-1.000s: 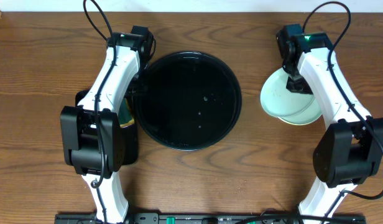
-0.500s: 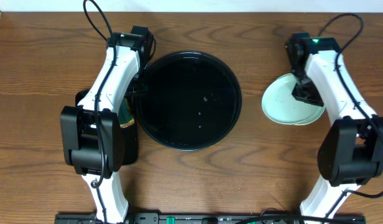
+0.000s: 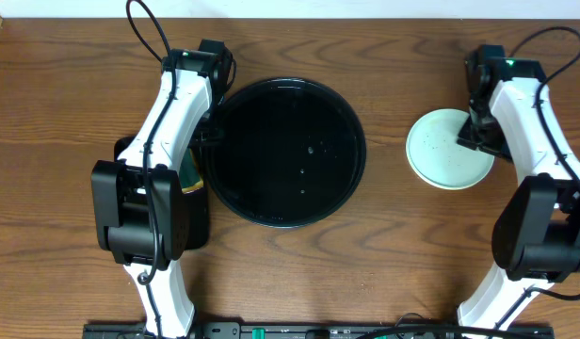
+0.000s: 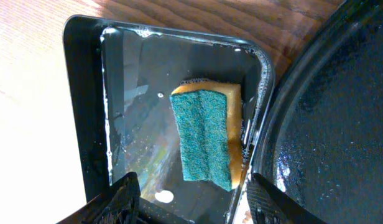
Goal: Clean dirty plates on tray and stack at the side
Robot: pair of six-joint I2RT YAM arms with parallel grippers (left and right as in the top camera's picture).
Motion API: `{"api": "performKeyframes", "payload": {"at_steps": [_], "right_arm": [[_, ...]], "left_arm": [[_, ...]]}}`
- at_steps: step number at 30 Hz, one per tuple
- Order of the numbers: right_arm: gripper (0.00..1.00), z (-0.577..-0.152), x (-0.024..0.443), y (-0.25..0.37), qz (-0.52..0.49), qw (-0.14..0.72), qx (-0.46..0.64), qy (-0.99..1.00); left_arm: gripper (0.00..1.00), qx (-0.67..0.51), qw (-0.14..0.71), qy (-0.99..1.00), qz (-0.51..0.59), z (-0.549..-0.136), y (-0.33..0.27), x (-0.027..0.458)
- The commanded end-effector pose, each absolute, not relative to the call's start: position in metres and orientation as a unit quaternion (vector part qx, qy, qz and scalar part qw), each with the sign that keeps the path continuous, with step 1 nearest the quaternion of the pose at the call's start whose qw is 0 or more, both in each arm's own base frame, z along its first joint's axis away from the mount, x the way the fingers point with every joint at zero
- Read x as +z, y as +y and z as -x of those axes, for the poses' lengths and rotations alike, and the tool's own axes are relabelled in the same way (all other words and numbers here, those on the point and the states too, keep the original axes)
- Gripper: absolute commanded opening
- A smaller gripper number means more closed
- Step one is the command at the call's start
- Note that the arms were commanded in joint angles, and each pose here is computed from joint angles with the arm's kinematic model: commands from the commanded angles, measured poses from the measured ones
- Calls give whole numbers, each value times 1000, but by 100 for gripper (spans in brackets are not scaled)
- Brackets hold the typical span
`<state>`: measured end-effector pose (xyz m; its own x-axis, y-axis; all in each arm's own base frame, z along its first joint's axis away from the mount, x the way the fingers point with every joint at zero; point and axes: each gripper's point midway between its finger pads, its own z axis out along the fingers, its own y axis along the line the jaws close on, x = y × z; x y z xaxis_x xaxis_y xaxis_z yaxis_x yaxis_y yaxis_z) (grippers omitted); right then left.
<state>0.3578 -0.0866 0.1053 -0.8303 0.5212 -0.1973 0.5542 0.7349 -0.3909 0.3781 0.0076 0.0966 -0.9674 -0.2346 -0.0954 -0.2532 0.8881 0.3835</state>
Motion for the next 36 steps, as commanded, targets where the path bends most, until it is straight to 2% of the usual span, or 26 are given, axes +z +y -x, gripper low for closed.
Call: {"api": "performKeyframes", "payload": {"at_steps": [1, 7, 15, 25, 32, 36], "right_arm": [[99, -365, 107, -55, -235, 42, -169, 956], [99, -393, 101, -11, -166, 74, -77, 980], [99, -424, 123, 11, -123, 136, -59, 981], [99, -444, 150, 18, -107, 191, -38, 975], [99, -464, 180, 20, -74, 258, -34, 963], [99, -472, 187, 21, -48, 280, -38, 958]], "left_arm": [[56, 202, 23, 971, 127, -376, 10, 100], [54, 202, 23, 971, 126, -376, 10, 100], [53, 191, 66, 970, 134, -382, 10, 123], [61, 143, 217, 951, 164, -378, 10, 222], [66, 106, 326, 922, 178, -345, 15, 303], [68, 82, 371, 916, 132, -321, 10, 337]]}}
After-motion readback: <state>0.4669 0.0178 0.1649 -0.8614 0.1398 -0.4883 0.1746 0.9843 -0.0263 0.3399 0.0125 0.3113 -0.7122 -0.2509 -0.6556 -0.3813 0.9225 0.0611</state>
